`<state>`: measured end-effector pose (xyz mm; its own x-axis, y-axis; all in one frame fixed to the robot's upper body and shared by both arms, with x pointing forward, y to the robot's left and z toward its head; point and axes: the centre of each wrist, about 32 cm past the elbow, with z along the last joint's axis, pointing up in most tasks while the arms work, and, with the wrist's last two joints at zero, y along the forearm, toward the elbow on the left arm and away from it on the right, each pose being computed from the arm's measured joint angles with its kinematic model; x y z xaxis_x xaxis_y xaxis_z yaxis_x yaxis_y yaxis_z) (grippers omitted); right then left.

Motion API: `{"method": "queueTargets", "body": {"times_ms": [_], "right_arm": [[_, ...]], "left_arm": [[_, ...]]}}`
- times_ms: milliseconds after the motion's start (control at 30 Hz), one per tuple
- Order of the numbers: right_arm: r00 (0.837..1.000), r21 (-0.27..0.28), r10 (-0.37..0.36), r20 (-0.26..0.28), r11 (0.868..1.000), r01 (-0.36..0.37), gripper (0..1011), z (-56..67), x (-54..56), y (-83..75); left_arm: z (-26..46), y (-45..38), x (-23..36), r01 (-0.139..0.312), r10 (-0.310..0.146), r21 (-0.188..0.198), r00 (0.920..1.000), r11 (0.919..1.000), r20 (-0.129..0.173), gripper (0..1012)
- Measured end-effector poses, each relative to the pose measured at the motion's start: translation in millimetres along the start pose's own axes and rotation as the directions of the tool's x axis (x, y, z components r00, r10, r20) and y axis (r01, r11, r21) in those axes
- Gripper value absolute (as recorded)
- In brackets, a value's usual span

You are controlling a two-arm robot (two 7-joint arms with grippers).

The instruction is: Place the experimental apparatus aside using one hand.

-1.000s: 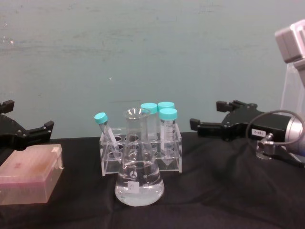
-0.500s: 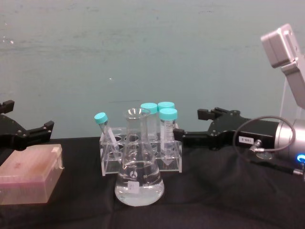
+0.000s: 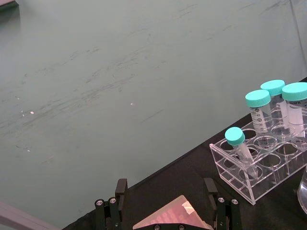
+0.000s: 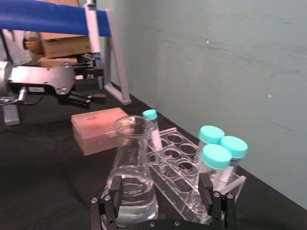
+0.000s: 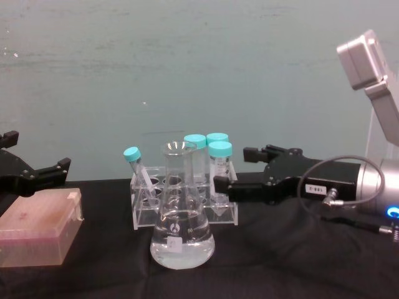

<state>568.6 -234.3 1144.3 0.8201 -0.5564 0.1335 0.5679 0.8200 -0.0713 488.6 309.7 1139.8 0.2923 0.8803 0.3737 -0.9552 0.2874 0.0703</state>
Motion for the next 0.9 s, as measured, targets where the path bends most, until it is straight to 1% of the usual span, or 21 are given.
{"method": "queueTargets", "body": {"times_ms": [267, 600, 900], "right_arm": [[0.998, 0.006, 0.056, -0.001, 0.998, -0.056, 1000, 0.1, 1.9, 1.8], [0.996, 0.021, 0.087, -0.011, 0.996, -0.087, 1000, -0.9, 6.8, 4.8], [0.993, 0.032, 0.116, -0.008, 0.993, -0.115, 1000, -1.2, 13.0, 11.4]], "left_arm": [[0.0, 0.0, 0.0, 0.000, 0.000, 0.000, 1.0000, 1.0000, 0.000, 1000], [0.0, 0.0, 0.0, 0.000, 0.000, 0.000, 1.0000, 1.0000, 0.000, 1000], [0.0, 0.0, 0.0, 0.000, 0.000, 0.000, 1.0000, 1.0000, 0.000, 1000]]}}
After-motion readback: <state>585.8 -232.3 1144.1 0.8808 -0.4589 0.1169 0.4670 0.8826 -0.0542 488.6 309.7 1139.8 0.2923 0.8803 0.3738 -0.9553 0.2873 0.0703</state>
